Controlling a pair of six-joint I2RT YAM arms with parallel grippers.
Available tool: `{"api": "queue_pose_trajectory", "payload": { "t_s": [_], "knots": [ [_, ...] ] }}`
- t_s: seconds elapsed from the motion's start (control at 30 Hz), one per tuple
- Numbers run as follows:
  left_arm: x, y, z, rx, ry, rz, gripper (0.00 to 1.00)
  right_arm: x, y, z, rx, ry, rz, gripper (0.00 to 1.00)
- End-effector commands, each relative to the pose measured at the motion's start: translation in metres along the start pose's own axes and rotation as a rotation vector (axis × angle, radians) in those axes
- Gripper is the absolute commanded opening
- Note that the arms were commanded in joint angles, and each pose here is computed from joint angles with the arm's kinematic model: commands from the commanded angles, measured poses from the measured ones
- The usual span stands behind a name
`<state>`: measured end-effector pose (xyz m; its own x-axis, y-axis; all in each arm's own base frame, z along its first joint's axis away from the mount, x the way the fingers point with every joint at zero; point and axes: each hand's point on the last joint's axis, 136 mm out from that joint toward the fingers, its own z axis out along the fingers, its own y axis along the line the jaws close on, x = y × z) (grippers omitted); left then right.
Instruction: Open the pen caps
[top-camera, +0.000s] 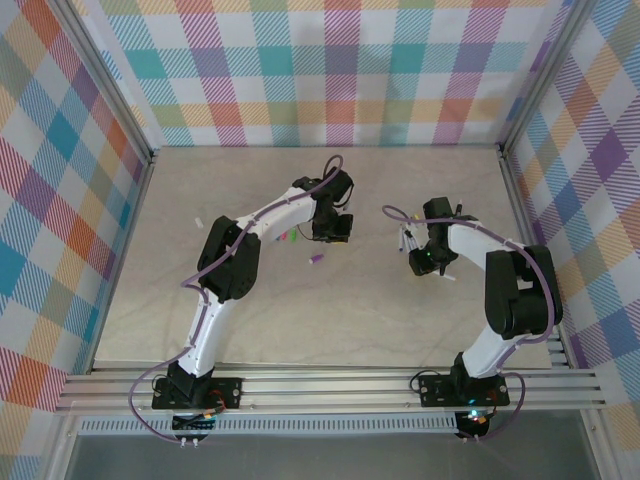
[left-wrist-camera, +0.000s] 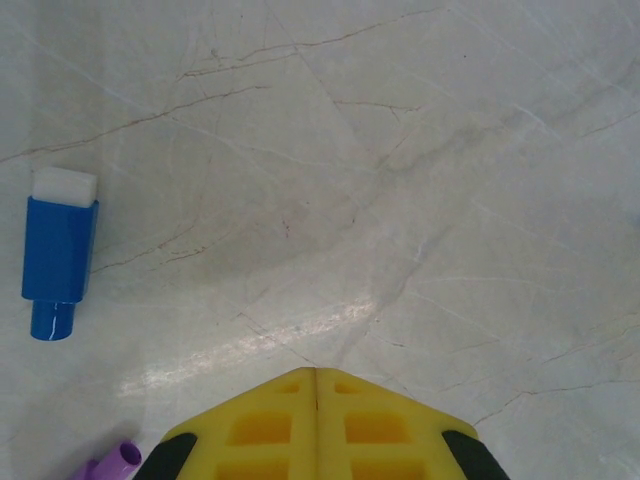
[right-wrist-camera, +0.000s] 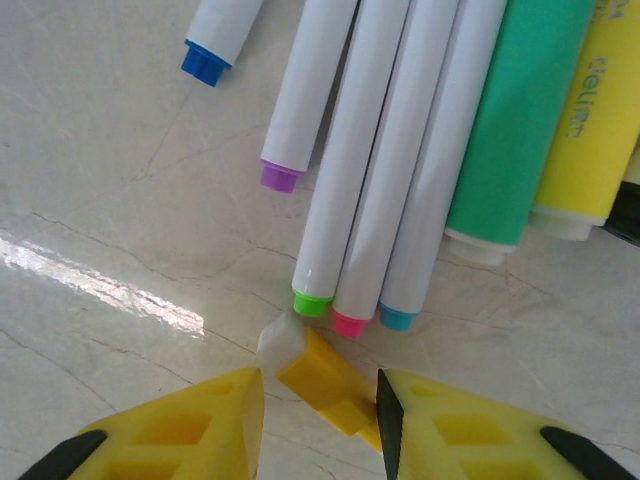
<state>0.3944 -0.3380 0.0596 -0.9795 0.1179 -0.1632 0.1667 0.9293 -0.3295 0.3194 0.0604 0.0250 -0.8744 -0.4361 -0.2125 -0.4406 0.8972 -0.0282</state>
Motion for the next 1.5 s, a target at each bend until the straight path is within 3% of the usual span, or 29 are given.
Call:
{"api": "queue_pose_trajectory", "payload": {
  "t_s": [0.0, 0.27, 0.5, 0.7, 0.8, 1.23, 1.47],
  "knots": [
    [0.003, 0.008, -0.002, -0.016, 0.011, -0.002, 0.00, 0.010, 0.013, 0.006, -0.041, 0.040, -0.007, 0.37],
    [0.003, 0.009, -0.005, -0.017, 0.000, -0.012, 0.00, 0.005, 0.013, 0.010, 0.021, 0.064, -0.023, 0.27],
    [0.003, 0.011, -0.008, -0.022, -0.006, -0.011, 0.00, -0.014, 0.031, 0.002, -0.011, 0.035, -0.001, 0.25],
    [0.002, 0.018, -0.019, -0.042, -0.048, -0.012, 0.00, -0.026, 0.068, 0.008, -0.058, 0.205, 0.064, 0.06],
    [-0.001, 0.021, -0.027, -0.045, -0.064, -0.015, 0.00, -0.029, 0.081, 0.016, -0.049, 0.239, 0.047, 0.04],
    [-0.007, 0.035, -0.048, -0.052, -0.111, -0.067, 0.00, -0.082, 0.094, 0.023, -0.097, 0.149, 0.226, 0.00],
    [-0.008, 0.014, -0.055, 0.082, -0.165, -0.138, 0.00, -0.125, 0.108, 0.003, -0.210, 0.011, 0.421, 0.00]
  ]
}}
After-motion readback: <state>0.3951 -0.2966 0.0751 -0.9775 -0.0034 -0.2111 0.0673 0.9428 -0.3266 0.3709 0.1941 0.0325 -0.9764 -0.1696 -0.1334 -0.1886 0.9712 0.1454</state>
